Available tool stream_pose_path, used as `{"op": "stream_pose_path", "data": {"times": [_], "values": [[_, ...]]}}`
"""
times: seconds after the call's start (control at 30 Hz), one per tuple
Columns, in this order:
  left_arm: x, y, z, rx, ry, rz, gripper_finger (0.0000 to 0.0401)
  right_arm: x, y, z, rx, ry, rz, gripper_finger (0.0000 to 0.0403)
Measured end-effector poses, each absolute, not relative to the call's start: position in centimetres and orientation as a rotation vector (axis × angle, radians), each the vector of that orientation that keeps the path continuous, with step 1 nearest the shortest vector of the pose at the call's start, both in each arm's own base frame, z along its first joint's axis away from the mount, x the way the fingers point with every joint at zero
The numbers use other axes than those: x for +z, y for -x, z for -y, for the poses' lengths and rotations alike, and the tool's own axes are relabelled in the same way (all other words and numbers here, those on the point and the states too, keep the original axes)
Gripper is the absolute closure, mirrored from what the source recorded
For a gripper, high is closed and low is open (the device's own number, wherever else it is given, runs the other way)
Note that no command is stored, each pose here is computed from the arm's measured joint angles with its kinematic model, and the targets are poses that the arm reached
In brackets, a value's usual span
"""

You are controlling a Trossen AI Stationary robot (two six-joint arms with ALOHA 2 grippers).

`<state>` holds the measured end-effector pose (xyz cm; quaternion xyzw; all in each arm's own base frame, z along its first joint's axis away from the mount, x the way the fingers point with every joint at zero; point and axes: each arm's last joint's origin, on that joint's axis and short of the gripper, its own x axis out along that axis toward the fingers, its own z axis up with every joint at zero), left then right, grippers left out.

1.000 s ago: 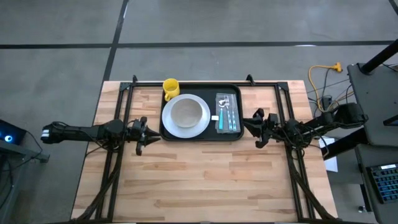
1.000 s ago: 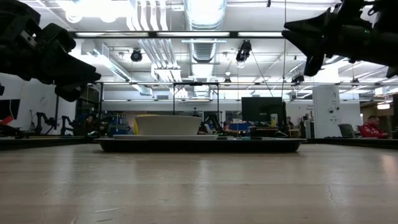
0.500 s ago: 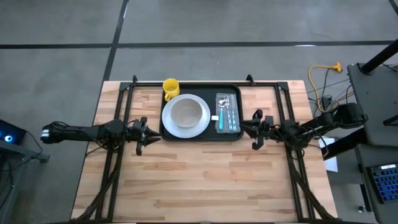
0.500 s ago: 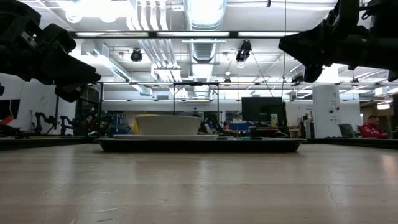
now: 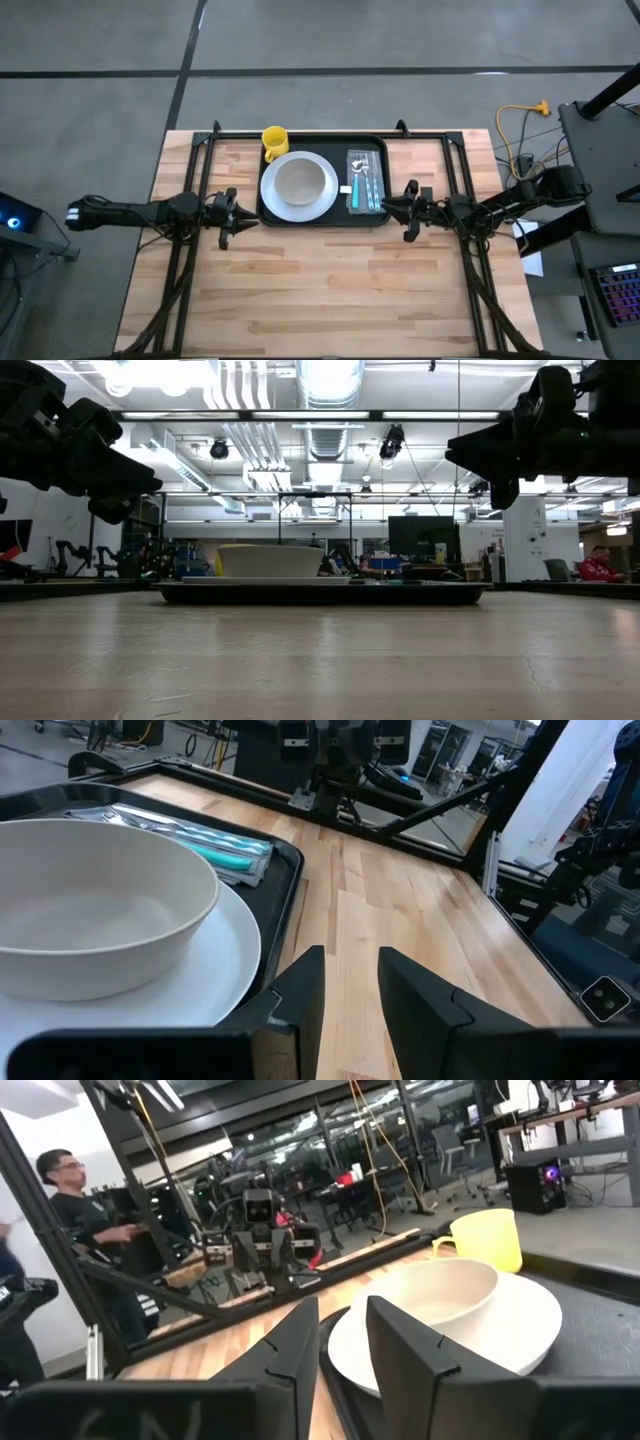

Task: Set up tray
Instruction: Return to Home Position

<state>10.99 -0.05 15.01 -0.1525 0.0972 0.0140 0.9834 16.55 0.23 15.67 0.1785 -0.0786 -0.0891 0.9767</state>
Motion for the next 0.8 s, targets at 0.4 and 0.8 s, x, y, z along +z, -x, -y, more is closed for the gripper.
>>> {"op": "stream_pose_path", "data": {"times": [0.4, 0.8], "values": [[15.00, -11.00, 0.05, 0.028, 0.307, -0.197, 0.0319, 15.70, -16.55, -0.22, -0.180, -0.360, 0.162, 0.0329], [15.00, -11.00, 0.05, 0.029, 0.307, -0.197, 0.0319, 15.71, -16.55, -0.22, -0.180, -0.360, 0.162, 0.0328]]}}
